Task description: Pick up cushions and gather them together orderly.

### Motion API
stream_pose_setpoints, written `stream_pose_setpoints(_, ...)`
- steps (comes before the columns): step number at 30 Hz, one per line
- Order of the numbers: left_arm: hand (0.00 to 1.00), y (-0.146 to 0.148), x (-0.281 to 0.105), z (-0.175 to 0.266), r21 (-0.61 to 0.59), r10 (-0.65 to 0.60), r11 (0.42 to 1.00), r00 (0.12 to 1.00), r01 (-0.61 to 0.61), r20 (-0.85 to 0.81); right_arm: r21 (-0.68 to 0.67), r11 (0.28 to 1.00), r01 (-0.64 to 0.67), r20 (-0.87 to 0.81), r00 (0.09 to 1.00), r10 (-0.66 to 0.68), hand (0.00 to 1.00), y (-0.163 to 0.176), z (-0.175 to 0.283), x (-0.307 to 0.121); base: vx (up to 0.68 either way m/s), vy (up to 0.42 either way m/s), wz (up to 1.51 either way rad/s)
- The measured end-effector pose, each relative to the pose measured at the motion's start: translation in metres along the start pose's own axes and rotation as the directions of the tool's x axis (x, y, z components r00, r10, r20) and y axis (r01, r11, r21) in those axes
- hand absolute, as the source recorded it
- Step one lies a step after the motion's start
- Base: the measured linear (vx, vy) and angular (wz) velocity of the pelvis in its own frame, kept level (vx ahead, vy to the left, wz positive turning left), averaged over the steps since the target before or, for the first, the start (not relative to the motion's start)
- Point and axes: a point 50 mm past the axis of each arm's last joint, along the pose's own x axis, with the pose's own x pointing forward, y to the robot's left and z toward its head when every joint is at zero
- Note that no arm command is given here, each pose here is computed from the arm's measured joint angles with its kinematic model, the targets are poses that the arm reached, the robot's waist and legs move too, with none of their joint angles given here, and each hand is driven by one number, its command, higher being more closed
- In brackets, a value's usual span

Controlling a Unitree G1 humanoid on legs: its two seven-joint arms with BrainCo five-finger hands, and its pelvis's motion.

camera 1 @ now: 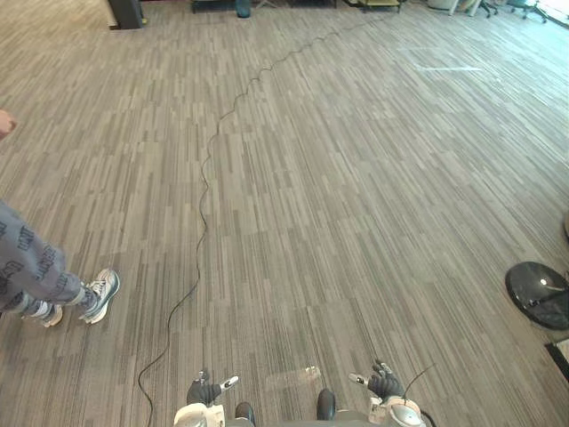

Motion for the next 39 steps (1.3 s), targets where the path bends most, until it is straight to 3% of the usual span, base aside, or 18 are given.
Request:
stream_pose_setpoints(14,0.00,0.002,0.001,-0.004,-0.016,0.004,1.000,0.999,-0.005,-0.035,0.053,0.998,0.030,-0.068,0.997,-0.026,0.00,-0.004,-0.011,-0.001,0.00,-0.001,0.01)
stream_pose_setpoints(24,0.00,-0.005,0.004,0.001,0.100,-0.046,0.994,0.999,0.049,-0.027,0.042,0.999,0.024,-0.077,0.997,-0.021,0.00,-0.003,-0.012,-0.001,0.00,-0.001,0.00)
stream_pose_setpoints(39,0.00,-0.007,0.005,0.001,0.128,-0.074,0.989,0.997,0.078,-0.036,-0.012,1.000,-0.004,-0.076,0.997,0.003,0.00,0.000,-0.012,-0.001,-0.02,-0.007,-0.03)
